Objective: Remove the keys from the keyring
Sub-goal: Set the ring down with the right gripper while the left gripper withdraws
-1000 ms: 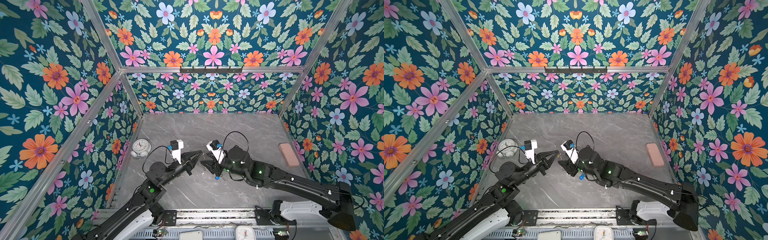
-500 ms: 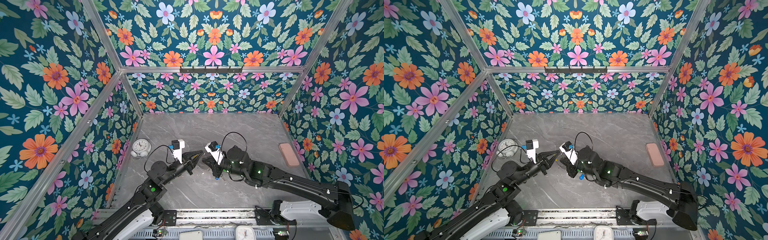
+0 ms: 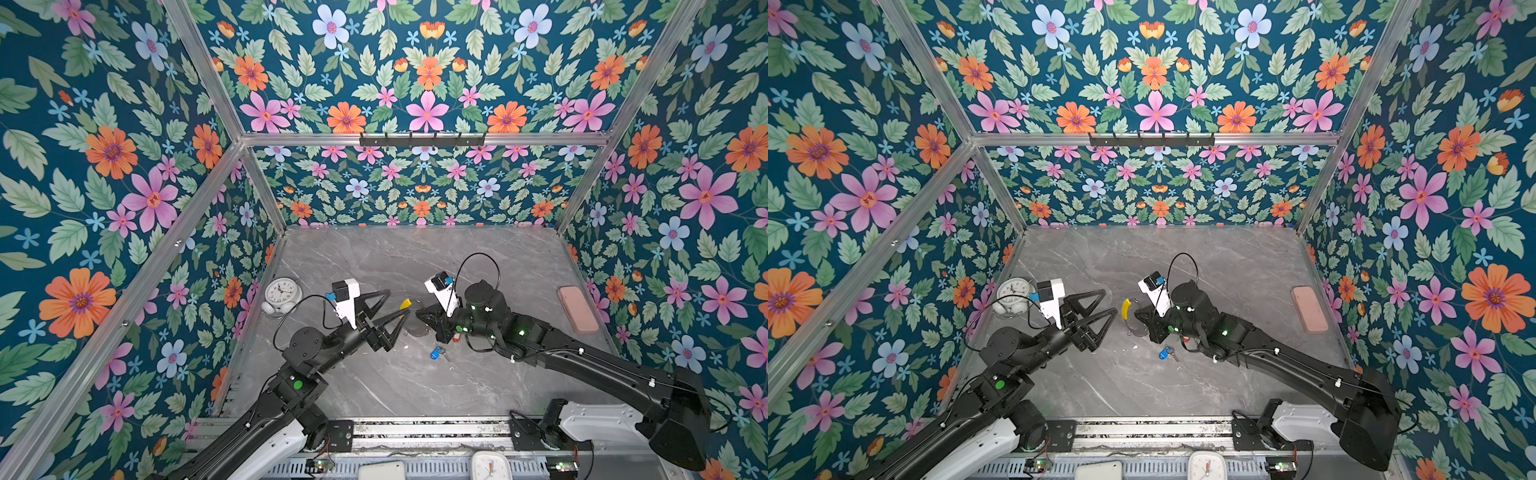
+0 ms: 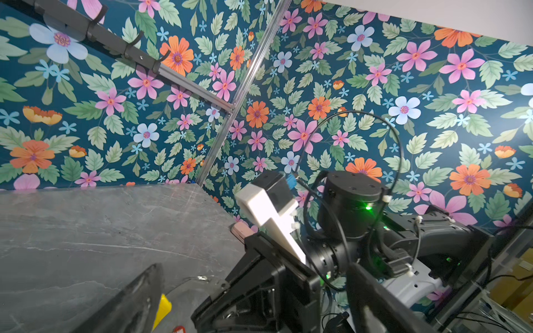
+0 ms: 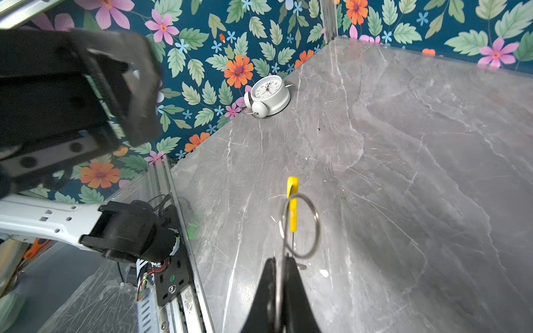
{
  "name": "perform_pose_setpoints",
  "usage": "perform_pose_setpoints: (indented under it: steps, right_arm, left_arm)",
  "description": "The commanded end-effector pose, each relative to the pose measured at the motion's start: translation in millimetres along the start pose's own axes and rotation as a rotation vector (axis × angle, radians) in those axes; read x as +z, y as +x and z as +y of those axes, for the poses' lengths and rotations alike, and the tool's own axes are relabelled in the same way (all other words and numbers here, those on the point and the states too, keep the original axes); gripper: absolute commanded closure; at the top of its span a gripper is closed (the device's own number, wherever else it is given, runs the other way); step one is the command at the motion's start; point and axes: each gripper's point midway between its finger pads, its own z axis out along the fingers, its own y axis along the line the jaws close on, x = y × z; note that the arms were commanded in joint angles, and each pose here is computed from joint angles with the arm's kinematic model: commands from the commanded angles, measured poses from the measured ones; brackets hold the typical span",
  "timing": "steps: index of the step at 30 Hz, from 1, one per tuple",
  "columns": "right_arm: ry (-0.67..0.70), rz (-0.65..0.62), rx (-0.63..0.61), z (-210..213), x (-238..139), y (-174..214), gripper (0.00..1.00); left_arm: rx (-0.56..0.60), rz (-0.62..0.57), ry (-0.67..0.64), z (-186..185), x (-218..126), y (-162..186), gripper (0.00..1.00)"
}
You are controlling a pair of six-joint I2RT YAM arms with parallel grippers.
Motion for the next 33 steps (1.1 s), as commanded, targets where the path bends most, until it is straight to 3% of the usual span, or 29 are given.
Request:
perform_pose_setpoints:
  steps: [1,10,19,23,25,28,33]
  right_arm:
    - [-0.111,0.025,0.102,1.6,7.5,4.8,1.00]
    - [-0.319,0.264,0.328,-15.4,58.5,54.1,1.00]
    - [-0.287,0.460,0.428,-41.2,105.3,95.8,0.98]
    - [-0.252,0.517,0.471,-55.8,120.9,111.0,0.85]
    - [-0.219,0.532,0.483,-64.5,126.8,116.6,0.70]
    - [-0.118,0.552,0.476,-82.1,129.2,123.2,0.53]
    - [0.064,0.543,0.430,-108.2,122.2,121.1,0.36]
  left_arm:
    - [0.047,-0.032,-0.016,-2.3,-6.9,-10.4,0.00]
    - [0.075,-0.121,-0.035,-5.1,-30.8,-24.9,0.00]
    - [0.061,-0.092,-0.033,-3.3,-27.8,-18.1,0.00]
    - [0.055,-0.087,-0.042,-1.1,-27.3,-16.4,0.00]
    - [0.055,-0.085,-0.043,-0.8,-27.7,-15.9,0.00]
    - [0.053,-0.084,-0.045,-0.7,-28.2,-15.9,0.00]
    - [0.054,-0.079,-0.070,4.0,-27.9,-14.7,0.00]
